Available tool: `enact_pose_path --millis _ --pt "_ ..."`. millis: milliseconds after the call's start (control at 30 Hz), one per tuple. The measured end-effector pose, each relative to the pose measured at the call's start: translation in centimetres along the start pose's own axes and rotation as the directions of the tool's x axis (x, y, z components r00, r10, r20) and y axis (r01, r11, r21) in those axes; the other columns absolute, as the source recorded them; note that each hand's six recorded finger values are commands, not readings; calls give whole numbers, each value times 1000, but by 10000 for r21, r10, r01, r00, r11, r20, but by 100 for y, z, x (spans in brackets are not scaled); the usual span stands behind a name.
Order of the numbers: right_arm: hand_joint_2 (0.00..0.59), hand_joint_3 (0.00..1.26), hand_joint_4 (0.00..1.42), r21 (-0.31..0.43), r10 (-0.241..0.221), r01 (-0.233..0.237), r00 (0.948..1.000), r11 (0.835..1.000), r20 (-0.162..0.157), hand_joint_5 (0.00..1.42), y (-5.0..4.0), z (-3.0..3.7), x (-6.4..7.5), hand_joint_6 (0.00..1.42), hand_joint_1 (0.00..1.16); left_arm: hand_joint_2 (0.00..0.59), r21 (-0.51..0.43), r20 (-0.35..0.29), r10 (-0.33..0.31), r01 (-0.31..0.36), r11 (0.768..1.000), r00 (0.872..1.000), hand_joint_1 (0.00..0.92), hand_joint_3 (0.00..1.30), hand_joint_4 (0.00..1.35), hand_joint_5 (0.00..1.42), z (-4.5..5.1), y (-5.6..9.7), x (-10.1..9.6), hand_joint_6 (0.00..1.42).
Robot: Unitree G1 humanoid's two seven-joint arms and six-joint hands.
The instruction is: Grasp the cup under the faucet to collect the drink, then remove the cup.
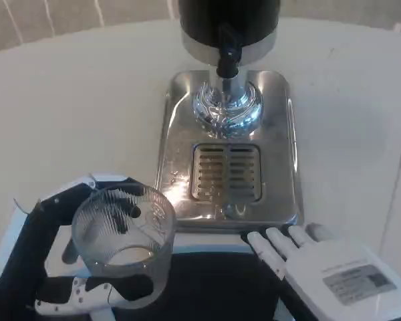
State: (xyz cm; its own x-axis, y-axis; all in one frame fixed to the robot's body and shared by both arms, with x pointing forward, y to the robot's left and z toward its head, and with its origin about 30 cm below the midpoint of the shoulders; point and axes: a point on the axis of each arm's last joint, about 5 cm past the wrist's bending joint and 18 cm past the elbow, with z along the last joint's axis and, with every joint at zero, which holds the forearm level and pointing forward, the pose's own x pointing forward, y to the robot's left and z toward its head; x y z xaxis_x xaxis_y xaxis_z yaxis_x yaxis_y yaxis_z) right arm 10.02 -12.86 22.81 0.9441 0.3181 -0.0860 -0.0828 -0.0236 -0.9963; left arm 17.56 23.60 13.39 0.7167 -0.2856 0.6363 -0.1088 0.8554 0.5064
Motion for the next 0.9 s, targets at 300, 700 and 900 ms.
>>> enact_pose_path --millis 300,700,900 --pt "469 0 0 42 -40 40 10000 10000 1 0 -2 4 1 0 320 0 -15 35 -34 34 10000 10000 618 974 1166 1403 -5 -11 16 1424" --pt "476 0 0 190 147 -141 9992 9997 -366 0 24 -24 -24 0 306 0 -168 3 67 -67 9998 10000 618 973 1166 1403 -100 -120 171 1424" --pt "477 0 0 255 352 -333 9965 9991 -753 0 68 -66 -67 0 301 0 -278 -121 353 -356 9990 9993 618 973 1166 1403 -188 -215 313 1424"
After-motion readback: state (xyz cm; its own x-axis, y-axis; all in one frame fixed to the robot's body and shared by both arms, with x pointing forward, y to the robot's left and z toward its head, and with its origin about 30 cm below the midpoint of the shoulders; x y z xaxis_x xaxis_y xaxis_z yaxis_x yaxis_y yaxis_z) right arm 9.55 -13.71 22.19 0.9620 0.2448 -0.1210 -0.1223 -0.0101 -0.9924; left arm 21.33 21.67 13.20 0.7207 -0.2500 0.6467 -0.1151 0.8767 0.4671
